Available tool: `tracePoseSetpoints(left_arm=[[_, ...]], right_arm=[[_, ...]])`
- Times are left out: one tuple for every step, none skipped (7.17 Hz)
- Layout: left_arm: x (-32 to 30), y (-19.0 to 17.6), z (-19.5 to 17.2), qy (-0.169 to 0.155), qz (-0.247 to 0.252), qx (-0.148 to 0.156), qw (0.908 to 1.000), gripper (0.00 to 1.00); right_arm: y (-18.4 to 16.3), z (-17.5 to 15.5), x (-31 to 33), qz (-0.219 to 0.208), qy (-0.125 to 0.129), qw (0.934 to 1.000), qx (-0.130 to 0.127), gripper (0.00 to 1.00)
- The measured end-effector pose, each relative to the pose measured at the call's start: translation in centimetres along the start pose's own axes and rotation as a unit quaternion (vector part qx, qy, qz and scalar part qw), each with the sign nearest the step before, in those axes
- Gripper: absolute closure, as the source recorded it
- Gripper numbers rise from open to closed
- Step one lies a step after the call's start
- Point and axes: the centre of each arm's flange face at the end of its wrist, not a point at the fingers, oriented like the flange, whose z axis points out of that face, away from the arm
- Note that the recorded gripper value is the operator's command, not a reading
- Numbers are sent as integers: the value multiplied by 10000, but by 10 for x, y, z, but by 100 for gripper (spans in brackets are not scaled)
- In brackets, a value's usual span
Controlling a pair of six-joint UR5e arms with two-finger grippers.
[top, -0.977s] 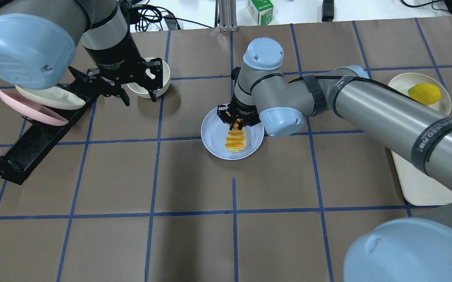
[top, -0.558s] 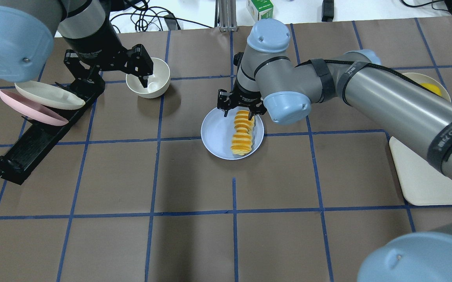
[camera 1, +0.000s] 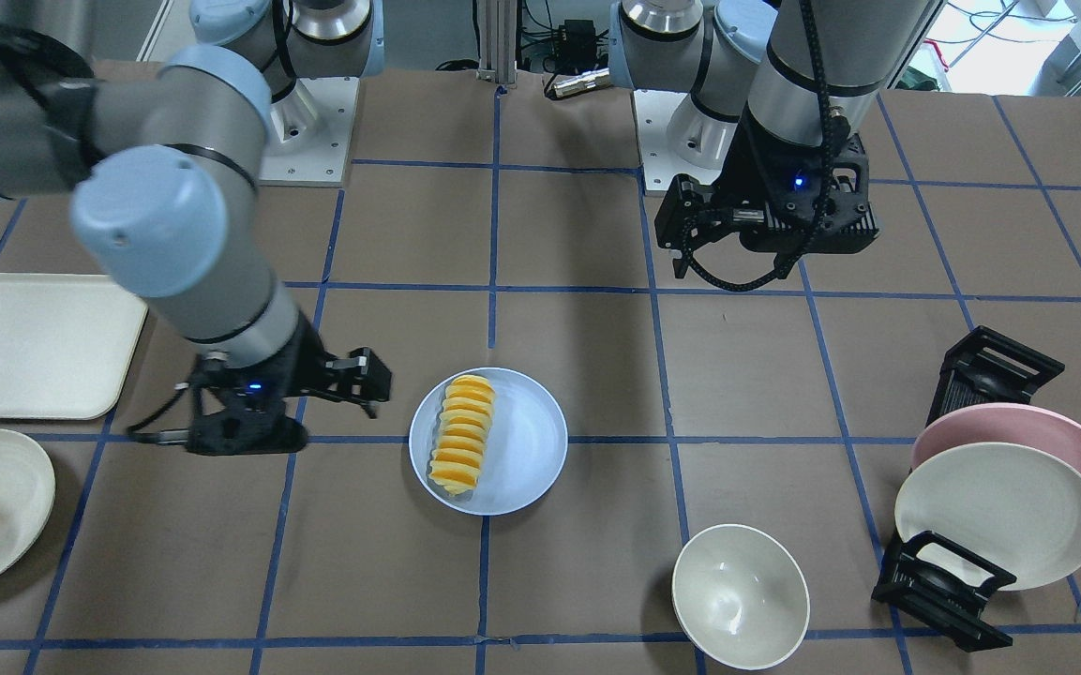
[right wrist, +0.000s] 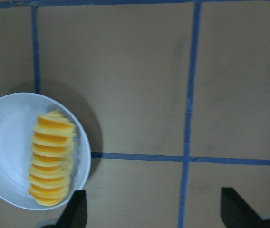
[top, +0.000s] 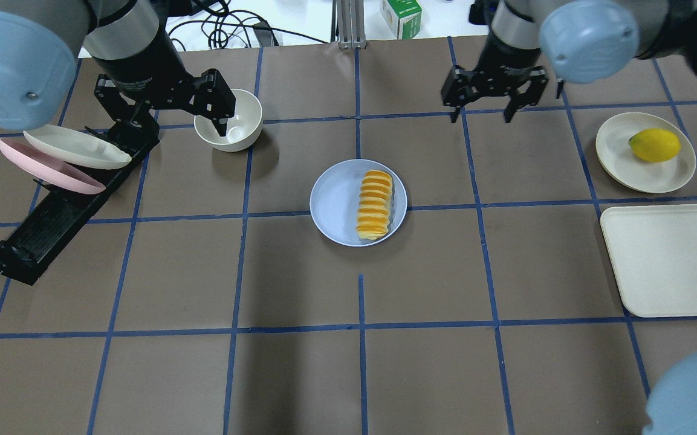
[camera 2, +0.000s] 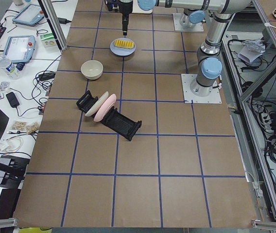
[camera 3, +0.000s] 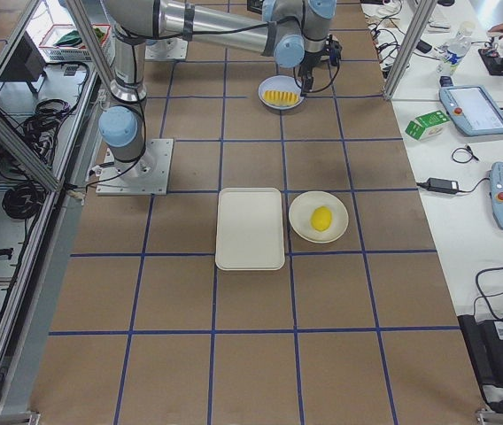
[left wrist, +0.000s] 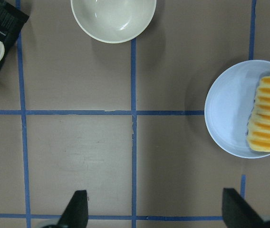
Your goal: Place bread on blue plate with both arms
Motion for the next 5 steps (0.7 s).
tracePoseSetpoints(left_arm=[[-1,2,0,7,12,-11,10000,0],[-2,2,1,7,25,-33,10000,0],[-2,2,2,8,21,-49,10000,0],[-3,1,2,12,8,-60,10000,0],[-4,1,3,12,3,-70,10000,0]], right_arm=[[6,-20,32,0,291,9996,12,0],[17,-39,43,16,461,9989,44,0],[30,-54,43,38,534,9985,58,0],[38,-62,42,46,551,9984,73,0],[39,-60,41,45,526,9986,57,0]])
